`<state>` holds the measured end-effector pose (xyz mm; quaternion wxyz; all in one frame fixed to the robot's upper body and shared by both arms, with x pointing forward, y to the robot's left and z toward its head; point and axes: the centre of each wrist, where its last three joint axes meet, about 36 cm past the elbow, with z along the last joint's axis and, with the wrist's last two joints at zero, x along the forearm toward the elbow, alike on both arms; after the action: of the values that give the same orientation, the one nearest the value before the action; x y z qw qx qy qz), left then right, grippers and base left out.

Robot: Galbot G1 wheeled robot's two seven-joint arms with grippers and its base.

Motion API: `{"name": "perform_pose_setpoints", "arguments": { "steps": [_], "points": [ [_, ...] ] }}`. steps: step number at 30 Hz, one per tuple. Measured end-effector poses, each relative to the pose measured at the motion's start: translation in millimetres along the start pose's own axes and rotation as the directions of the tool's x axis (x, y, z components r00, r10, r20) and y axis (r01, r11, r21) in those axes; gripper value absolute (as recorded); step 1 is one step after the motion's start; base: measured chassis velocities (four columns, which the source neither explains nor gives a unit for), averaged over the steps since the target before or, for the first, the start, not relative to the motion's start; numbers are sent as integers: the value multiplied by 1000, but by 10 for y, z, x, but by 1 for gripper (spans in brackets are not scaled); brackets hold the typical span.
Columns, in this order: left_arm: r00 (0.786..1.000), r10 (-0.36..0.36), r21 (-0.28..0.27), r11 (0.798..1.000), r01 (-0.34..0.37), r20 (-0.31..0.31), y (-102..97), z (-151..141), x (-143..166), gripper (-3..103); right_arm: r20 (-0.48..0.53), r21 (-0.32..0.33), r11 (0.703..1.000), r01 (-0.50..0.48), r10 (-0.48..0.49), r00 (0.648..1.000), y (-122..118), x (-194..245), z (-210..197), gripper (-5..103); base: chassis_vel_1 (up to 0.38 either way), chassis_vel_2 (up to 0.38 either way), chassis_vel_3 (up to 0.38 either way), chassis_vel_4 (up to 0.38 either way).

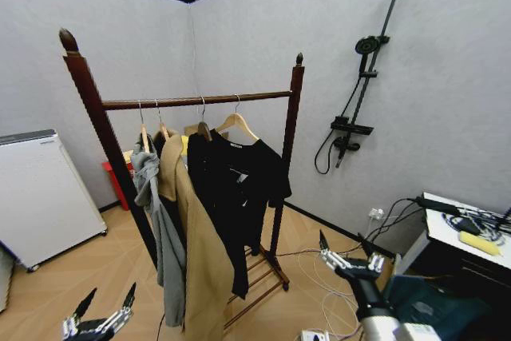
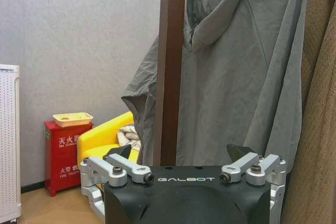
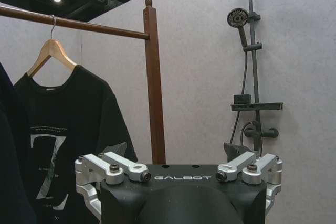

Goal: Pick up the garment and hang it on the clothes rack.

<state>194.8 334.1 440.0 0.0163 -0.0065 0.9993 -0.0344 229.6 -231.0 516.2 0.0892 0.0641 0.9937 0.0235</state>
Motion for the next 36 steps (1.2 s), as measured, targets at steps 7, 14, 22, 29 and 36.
{"name": "perform_pose_setpoints", "arguments": {
  "steps": [7,14,22,29,36],
  "points": [
    [1000,0,0,1000,0,0,0,0,0,100,-6,0,1000,0,0,1000,-3,-5,20,100,48,-44,-52,57],
    [1000,0,0,1000,0,0,0,0,0,100,-8,0,1000,1,-1,1000,-4,-6,28,100,167,-166,-172,155],
    [1000,0,0,1000,0,0,0,0,0,100,-10,0,1000,1,-1,1000,-5,-8,34,100,15,-40,-45,46],
    [1000,0,0,1000,0,0,0,0,0,100,-10,0,1000,1,-1,1000,-5,-9,35,100,-69,-19,16,-52],
    [1000,0,0,1000,0,0,0,0,0,100,-11,0,1000,1,-1,1000,-6,-9,37,100,-47,-61,-75,-65]
  ]
}}
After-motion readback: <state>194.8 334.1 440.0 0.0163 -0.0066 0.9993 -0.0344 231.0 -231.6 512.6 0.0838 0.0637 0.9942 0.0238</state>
